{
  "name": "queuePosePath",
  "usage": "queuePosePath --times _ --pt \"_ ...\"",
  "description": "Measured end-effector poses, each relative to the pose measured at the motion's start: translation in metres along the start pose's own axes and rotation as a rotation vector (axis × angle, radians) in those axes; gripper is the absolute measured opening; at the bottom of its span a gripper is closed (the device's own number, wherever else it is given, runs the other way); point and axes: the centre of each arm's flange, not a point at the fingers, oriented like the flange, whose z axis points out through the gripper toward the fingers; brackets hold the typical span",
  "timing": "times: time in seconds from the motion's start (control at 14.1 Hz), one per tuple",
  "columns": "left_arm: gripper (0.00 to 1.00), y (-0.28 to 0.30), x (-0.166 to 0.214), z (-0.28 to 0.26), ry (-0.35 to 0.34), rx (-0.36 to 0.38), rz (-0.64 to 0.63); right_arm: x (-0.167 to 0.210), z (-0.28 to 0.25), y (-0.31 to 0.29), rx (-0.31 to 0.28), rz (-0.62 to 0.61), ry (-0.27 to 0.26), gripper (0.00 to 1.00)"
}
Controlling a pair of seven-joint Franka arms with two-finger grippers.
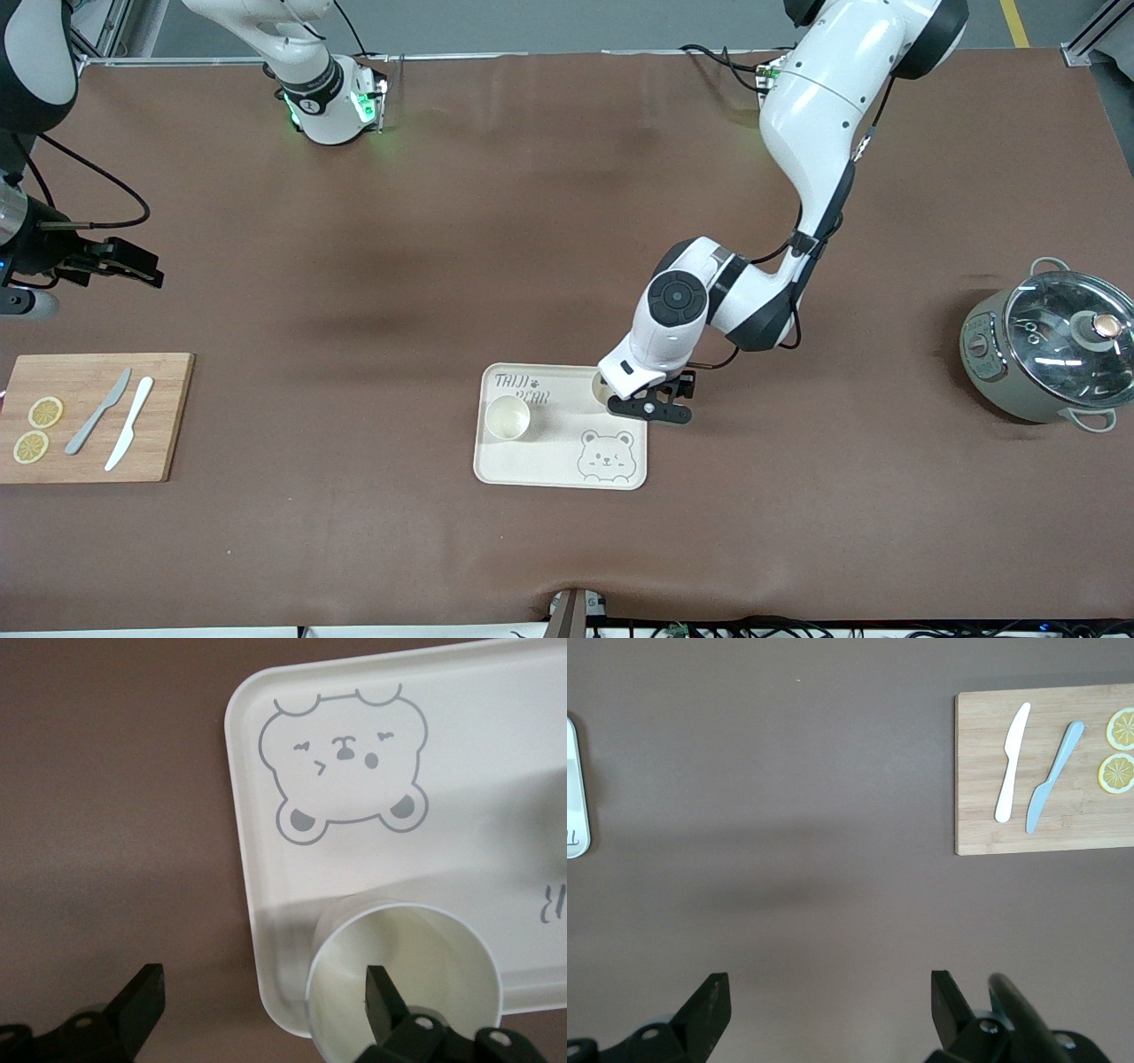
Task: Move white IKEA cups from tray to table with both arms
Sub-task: 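Lower the left gripper and close it on the cup rim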
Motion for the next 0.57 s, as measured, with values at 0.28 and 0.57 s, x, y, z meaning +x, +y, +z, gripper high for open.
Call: queuePosePath --times 0.28,0.57 --pt "1.0 -0.0003 -0.0009 0.0014 -0.003 0.001 0.0 0.0 0.0 0.0 0.0 0.0 0.0 1.0" --pt "1.0 -0.0002 -0.0009 0.0013 -0.002 0.0 -0.009 0.0 0.0 0.0 0.0 0.0 0.0 1.0"
